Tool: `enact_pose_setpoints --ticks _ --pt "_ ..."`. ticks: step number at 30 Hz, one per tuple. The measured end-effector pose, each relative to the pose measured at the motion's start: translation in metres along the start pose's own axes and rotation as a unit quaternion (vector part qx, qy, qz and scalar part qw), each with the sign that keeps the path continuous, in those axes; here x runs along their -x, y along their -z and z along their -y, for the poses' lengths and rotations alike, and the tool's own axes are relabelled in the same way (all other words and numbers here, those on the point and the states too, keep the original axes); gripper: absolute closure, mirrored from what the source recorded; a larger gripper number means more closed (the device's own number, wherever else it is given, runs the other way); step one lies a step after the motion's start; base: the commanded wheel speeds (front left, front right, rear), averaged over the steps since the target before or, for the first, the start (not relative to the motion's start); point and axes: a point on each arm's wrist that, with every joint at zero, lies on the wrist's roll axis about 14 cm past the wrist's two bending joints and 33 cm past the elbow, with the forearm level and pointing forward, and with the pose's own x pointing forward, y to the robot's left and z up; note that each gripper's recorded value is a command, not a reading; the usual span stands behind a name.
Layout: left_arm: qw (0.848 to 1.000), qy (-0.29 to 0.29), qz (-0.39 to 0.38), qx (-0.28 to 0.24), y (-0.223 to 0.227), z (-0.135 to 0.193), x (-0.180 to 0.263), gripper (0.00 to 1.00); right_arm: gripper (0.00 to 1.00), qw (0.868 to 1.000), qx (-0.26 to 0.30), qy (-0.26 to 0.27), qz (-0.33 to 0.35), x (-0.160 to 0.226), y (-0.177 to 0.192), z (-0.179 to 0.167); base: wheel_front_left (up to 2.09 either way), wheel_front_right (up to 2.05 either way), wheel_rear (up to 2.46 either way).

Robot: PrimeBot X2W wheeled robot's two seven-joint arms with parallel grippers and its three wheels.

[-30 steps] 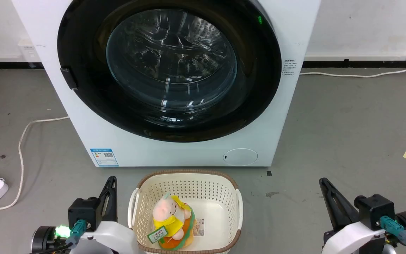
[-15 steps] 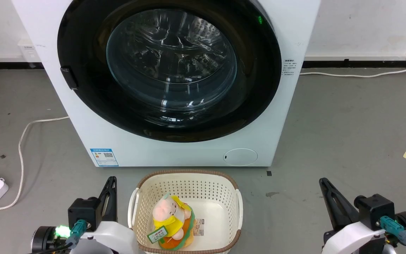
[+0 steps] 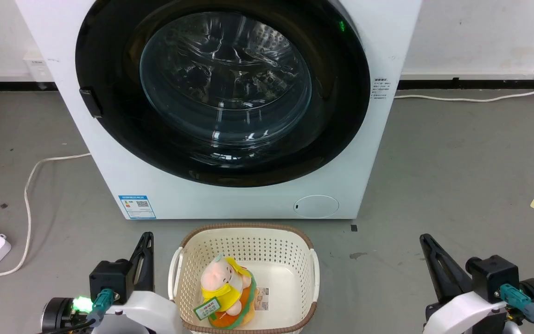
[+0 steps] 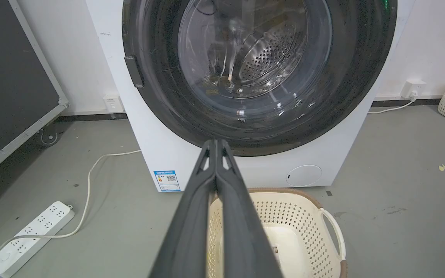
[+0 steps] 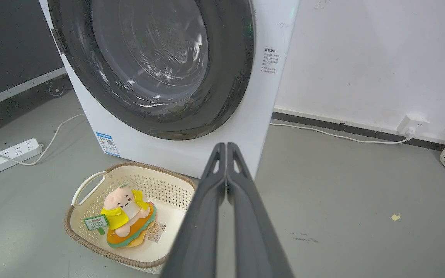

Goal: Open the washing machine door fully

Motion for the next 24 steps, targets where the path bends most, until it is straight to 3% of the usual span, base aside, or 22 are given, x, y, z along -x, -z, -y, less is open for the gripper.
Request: enact_pose_setpoints --ticks 24 --pt "1.000 0.000 0.000 0.000 0.0000 0.0000 0.0000 1.00 1.00 1.000 0.000 0.000 0.000 0.0000 -0.0001 0.0000 0.00 0.00 0.00"
